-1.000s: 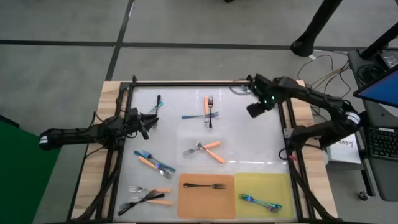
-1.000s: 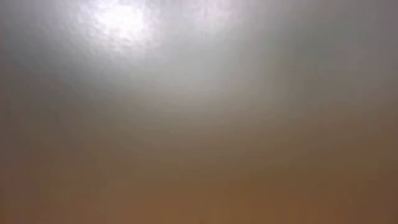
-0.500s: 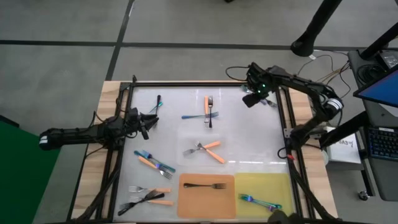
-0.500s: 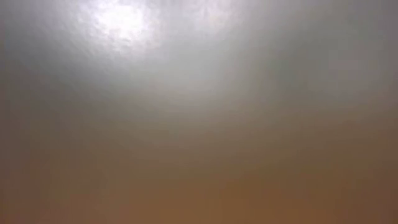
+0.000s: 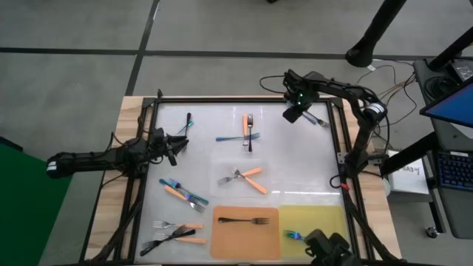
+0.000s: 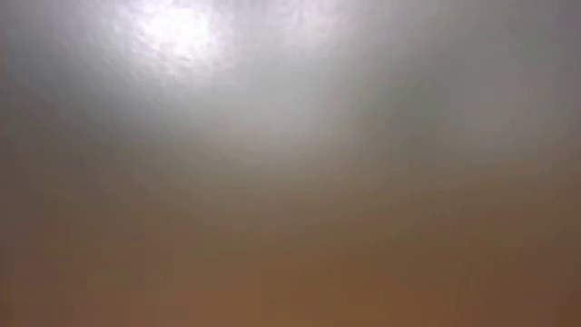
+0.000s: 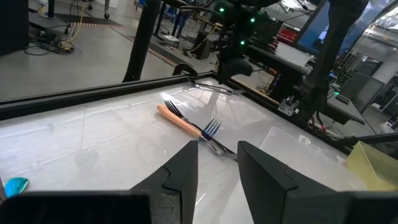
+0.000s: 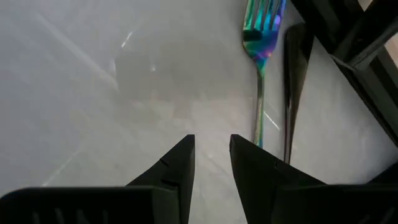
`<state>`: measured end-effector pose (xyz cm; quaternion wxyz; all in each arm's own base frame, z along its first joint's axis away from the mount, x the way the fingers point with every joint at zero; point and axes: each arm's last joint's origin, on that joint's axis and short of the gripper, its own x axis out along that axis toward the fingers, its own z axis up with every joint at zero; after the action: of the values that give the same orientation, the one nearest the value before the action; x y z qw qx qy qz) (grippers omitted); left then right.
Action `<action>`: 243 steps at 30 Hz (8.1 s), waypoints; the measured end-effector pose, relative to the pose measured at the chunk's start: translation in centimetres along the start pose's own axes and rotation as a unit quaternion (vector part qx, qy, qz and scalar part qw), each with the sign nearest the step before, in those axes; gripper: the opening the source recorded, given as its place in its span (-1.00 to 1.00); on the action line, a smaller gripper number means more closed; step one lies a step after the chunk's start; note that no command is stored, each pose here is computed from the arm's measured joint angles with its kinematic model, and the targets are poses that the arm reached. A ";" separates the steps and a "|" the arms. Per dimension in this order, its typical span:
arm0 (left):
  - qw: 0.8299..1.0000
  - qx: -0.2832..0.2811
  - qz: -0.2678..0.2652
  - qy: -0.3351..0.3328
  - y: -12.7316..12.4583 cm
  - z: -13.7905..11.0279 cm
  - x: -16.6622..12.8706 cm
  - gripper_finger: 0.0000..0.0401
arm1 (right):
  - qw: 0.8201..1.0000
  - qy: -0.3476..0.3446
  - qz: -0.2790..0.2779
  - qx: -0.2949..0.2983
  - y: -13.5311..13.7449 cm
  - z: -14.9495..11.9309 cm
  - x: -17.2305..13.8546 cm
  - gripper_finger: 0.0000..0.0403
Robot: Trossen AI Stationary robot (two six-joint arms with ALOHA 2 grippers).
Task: Sort silverware by color (type)
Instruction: Put the blue fork into the yellow bin, then put the black fork into the orange bin
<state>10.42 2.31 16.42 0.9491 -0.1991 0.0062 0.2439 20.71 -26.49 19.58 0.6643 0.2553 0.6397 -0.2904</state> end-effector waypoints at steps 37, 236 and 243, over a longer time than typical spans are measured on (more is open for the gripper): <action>1.000 0.000 0.000 0.000 0.0 0.0 0.0 -0.52 | 0.998 0.042 0.009 0.035 -4.5 0.4 3.7 -0.35; 1.000 0.000 0.000 0.000 0.0 0.0 0.0 -0.52 | 0.999 0.020 0.011 0.048 -4.5 -1.0 2.5 -0.39; 1.000 0.000 0.000 0.000 0.0 0.0 0.0 -0.52 | 0.997 0.042 -0.037 0.055 -6.1 -0.8 2.5 -0.41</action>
<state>10.43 2.31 16.42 0.9491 -0.1990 0.0065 0.2441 15.82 -30.41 17.23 0.6104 0.2796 0.6594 -0.3382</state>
